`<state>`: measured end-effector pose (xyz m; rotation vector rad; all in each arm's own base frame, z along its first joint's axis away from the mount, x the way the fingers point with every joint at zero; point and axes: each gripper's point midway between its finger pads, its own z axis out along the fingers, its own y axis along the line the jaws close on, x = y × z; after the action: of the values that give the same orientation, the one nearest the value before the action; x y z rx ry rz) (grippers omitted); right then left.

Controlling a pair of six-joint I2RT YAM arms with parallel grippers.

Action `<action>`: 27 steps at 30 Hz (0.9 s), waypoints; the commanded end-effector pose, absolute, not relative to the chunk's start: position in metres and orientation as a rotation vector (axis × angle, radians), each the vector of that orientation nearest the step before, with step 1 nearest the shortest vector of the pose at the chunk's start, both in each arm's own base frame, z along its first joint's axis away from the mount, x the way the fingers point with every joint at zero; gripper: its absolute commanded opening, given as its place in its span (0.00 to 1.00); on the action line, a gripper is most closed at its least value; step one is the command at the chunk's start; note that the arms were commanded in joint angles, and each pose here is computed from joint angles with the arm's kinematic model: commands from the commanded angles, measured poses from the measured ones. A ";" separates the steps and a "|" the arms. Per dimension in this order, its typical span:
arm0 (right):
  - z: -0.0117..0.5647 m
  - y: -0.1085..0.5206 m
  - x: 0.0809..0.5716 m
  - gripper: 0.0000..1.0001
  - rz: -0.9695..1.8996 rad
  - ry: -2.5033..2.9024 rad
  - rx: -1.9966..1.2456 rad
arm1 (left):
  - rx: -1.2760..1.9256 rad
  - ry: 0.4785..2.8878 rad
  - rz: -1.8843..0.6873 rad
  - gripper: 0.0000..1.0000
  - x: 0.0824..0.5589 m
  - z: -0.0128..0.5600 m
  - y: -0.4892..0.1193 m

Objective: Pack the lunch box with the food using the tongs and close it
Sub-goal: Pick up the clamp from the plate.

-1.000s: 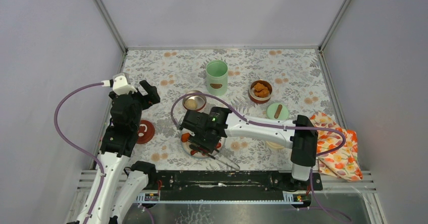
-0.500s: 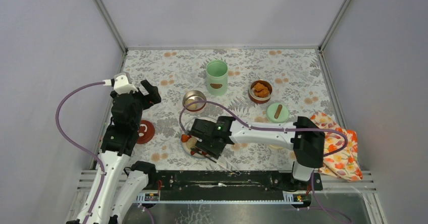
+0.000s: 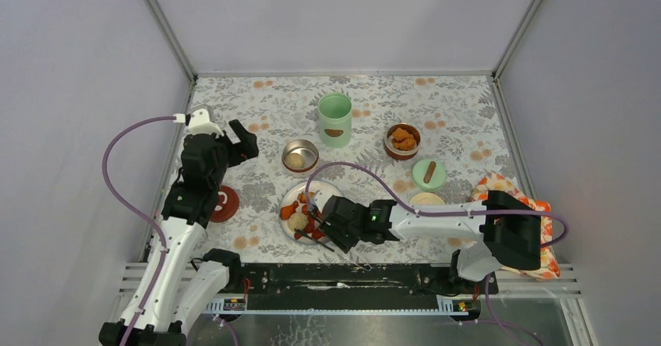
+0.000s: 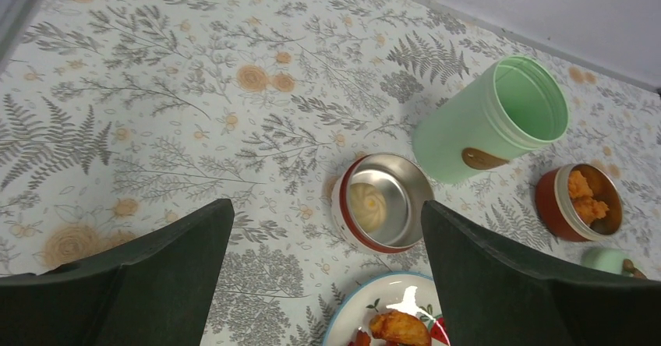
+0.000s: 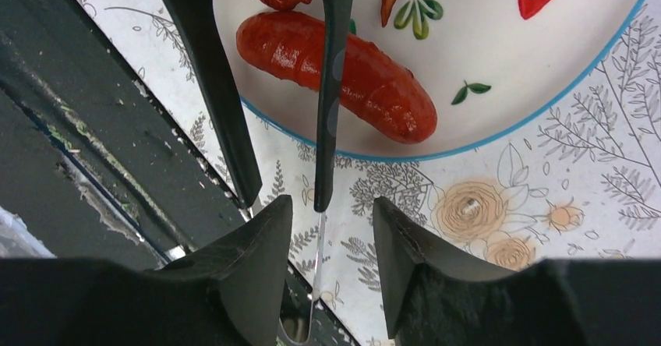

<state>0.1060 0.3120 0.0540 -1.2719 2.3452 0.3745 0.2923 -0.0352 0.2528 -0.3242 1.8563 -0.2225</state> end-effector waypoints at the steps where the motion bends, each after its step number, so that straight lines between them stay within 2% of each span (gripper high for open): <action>1: 0.062 0.336 0.115 0.49 0.475 2.250 -1.168 | -0.316 1.884 -0.330 0.98 0.290 0.258 -0.051; 6: 0.048 0.328 0.122 0.41 0.418 2.241 -1.150 | -0.310 1.938 -0.411 0.98 0.283 0.246 -0.064; 16: 0.059 0.321 0.125 0.06 0.405 2.191 -1.157 | -0.283 2.035 -0.684 0.96 0.265 0.226 -0.105; 20: 0.074 0.320 0.129 0.00 0.398 2.167 -1.138 | -0.282 2.047 -0.756 0.96 0.257 0.221 -0.116; 27: 0.122 0.315 0.151 0.00 0.336 2.092 -1.005 | -0.259 2.073 -0.868 0.96 0.240 0.212 -0.135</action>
<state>0.1282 0.3062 0.0711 -1.1373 2.1978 0.3610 0.2511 -0.1185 0.2095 -0.2895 2.0729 -0.7561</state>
